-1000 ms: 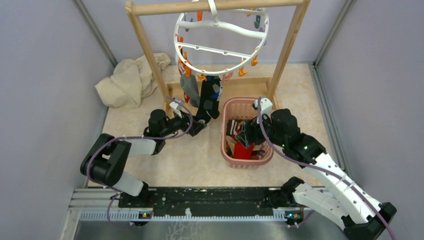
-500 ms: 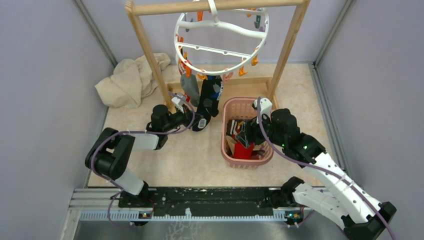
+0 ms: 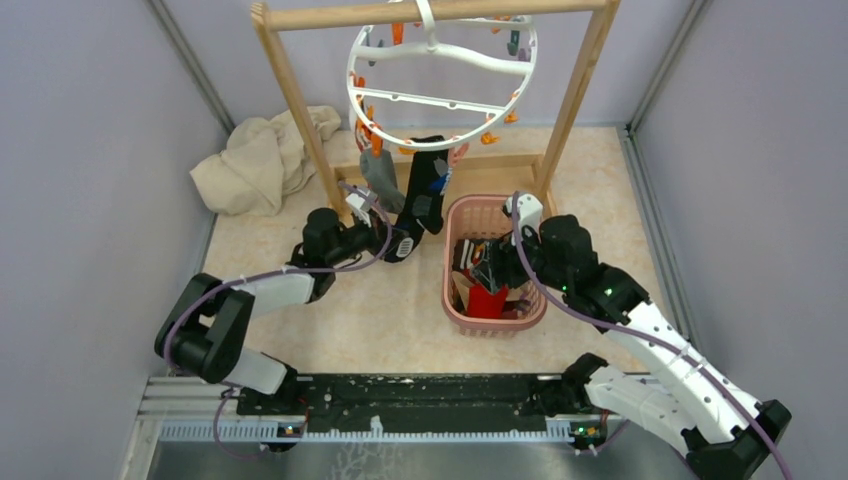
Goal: Remove the socks clipped to the hanger
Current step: Remove the sock from the hanger.
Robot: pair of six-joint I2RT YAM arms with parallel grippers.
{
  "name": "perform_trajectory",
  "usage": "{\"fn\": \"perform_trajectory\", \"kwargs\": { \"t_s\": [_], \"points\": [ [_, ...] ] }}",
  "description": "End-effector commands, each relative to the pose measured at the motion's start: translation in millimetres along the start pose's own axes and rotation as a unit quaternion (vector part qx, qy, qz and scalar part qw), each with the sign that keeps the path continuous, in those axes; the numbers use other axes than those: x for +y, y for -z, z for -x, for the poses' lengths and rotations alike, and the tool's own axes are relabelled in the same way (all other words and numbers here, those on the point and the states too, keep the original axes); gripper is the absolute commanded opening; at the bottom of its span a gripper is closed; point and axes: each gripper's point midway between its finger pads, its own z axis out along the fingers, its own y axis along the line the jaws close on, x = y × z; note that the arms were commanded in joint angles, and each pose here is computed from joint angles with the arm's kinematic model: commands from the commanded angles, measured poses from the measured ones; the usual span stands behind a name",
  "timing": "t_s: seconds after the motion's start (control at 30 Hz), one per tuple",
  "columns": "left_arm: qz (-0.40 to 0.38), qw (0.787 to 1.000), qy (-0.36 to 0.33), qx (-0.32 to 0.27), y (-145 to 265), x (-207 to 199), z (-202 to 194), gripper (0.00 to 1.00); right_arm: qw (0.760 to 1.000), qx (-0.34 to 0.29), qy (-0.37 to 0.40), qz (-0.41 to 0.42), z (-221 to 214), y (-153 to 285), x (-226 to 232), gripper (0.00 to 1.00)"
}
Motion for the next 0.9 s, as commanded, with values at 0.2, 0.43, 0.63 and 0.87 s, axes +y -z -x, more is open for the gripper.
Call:
{"fn": "perform_trajectory", "kwargs": {
  "t_s": [0.2, 0.43, 0.63, 0.87],
  "points": [
    [0.038, 0.998, -0.054, -0.011, 12, -28, 23, 0.00, 0.995, -0.099, 0.007, 0.019, 78, 20, 21, 0.62],
    [0.068, 0.996, -0.061, 0.005, 15, -32, 22, 0.00, 0.989, -0.139, 0.024, 0.044, 103, 34, 39, 0.58],
    [0.071, 0.995, -0.064, 0.011, 18, -43, 18, 0.00, 0.987, -0.143, 0.041, 0.058, 109, 30, 53, 0.58],
    [0.064, 0.996, -0.070, 0.002, 20, -57, 27, 0.00, 0.983, -0.172, 0.064, 0.018, 128, 20, 54, 0.58]
  ]
}}
